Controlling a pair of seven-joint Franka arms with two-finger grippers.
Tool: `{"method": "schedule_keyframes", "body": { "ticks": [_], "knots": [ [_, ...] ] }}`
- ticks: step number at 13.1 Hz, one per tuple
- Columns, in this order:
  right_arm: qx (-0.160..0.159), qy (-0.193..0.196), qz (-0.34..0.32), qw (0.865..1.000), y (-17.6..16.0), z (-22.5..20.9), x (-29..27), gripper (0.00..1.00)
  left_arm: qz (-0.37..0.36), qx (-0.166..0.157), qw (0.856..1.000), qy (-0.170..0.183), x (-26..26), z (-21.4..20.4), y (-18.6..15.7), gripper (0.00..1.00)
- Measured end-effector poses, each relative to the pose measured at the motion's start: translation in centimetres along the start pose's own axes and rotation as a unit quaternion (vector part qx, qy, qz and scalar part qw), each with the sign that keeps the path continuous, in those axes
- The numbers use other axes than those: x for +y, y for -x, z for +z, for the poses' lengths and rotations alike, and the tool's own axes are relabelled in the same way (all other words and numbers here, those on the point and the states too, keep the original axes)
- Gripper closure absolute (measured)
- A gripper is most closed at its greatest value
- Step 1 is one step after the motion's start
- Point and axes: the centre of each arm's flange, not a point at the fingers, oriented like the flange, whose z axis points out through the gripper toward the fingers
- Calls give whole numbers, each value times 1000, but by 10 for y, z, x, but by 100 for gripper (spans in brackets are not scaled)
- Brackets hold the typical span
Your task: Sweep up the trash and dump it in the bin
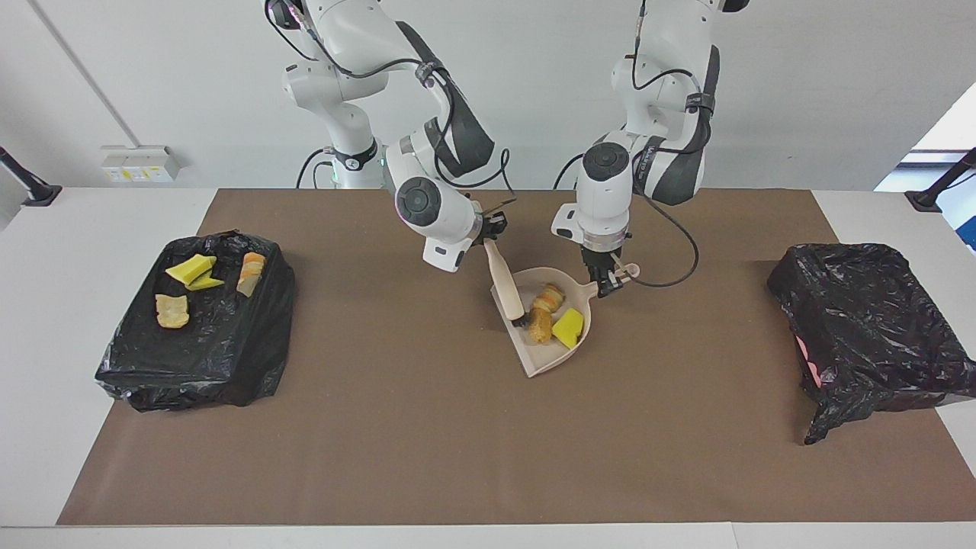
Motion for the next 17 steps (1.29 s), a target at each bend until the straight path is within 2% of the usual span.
{"method": "schedule_keyframes", "body": {
  "ticks": [2, 3, 5, 6, 8, 10, 14, 17],
  "knots": [
    [15, 29, 51, 998, 29, -42, 0, 74, 25, 4, 1000, -3, -11, 0, 10, 67],
    [8, 36, 69, 997, 48, -58, 1, 74, 33, 5, 999, -5, -20, -2, 19, 67],
    [-3, 49, 107, 993, 76, -69, -7, 74, 48, 9, 999, -10, -41, -8, 43, 67],
    [-6, 59, 127, 990, 87, -62, -20, 74, 52, 10, 999, -14, -50, -14, 56, 67],
    [1, 76, 144, 987, 108, -31, -49, 74, 61, 11, 998, -15, -64, -26, 86, 67],
    [19, 83, 144, 986, 130, 11, -66, 74, 69, 17, 997, -21, -85, -43, 134, 67],
    [54, 86, 143, 984, 149, 87, -92, 74, 56, 17, 998, -11, -121, -69, 257, 67],
    [77, 85, 151, 982, 145, 142, -108, 74, 65, 40, 997, -9, -148, -82, 367, 67]
  ]
}}
